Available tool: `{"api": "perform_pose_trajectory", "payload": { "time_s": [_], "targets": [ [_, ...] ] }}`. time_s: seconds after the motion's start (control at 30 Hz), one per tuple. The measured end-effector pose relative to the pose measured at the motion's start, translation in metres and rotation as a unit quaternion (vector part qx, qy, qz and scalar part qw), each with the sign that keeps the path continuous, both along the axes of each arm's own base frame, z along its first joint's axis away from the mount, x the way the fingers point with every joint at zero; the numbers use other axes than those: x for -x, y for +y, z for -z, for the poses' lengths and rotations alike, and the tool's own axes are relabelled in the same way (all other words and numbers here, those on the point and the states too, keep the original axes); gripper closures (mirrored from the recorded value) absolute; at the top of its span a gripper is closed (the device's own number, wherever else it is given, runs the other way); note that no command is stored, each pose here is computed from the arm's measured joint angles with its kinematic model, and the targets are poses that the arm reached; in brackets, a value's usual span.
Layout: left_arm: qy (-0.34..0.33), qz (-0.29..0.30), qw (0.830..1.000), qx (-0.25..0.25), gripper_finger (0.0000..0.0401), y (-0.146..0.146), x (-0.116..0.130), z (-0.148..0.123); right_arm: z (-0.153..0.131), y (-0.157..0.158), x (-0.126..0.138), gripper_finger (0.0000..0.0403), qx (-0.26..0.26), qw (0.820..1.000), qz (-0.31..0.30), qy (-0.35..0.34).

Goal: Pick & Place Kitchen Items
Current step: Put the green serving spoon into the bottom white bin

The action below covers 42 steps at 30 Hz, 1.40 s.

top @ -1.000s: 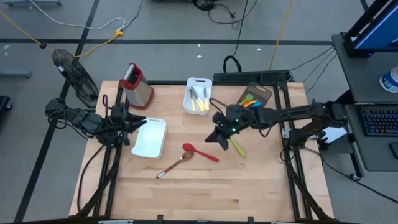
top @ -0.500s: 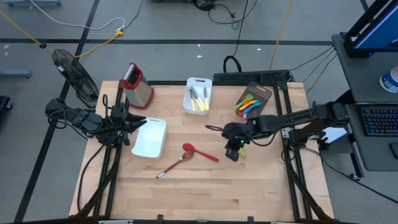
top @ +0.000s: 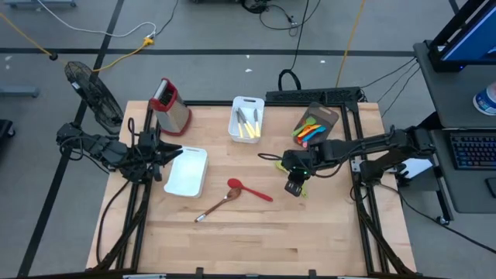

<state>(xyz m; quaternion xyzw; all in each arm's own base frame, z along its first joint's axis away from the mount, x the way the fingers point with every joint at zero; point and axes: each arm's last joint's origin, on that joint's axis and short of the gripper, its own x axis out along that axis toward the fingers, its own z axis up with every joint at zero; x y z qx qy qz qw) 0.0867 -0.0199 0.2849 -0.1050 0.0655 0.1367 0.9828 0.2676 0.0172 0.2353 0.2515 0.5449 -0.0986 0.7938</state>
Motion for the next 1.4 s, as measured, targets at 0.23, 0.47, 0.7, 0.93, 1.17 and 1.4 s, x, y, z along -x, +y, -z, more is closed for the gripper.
{"api": "perform_pose_trajectory", "payload": {
  "time_s": [0.23, 0.47, 0.7, 0.93, 1.17, 1.4],
  "targets": [
    [0.0, 0.0, 1.0, 0.0, 0.032, 0.0, 0.0, 0.0, 0.0, -0.001, 0.0, 0.0242, 0.011, 1.0, 0.006, 0.001],
    [-0.002, -0.02, 1.0, -0.004, 0.032, 0.001, 0.0, 0.0, 0.016, -0.001, 0.007, 0.0188, 0.009, 1.0, 0.006, 0.021],
    [-0.005, -0.055, 0.998, -0.011, 0.032, 0.003, 0.001, 0.0, 0.037, -0.001, 0.013, 0.019, -0.006, 0.999, 0.043, 0.029],
    [-0.006, -0.066, 0.998, -0.013, 0.032, 0.004, 0.001, -0.001, 0.051, -0.002, 0.016, 0.0203, -0.01, 0.998, 0.057, 0.023],
    [-0.006, -0.066, 0.998, -0.013, 0.032, 0.004, 0.001, -0.001, 0.055, -0.003, 0.016, 0.0201, 0.008, 0.998, 0.052, 0.02],
    [-0.006, -0.067, 0.998, -0.013, 0.032, 0.004, 0.001, -0.001, 0.071, -0.005, 0.01, 0.0202, 0.025, 0.998, 0.043, 0.046]
  ]
}}
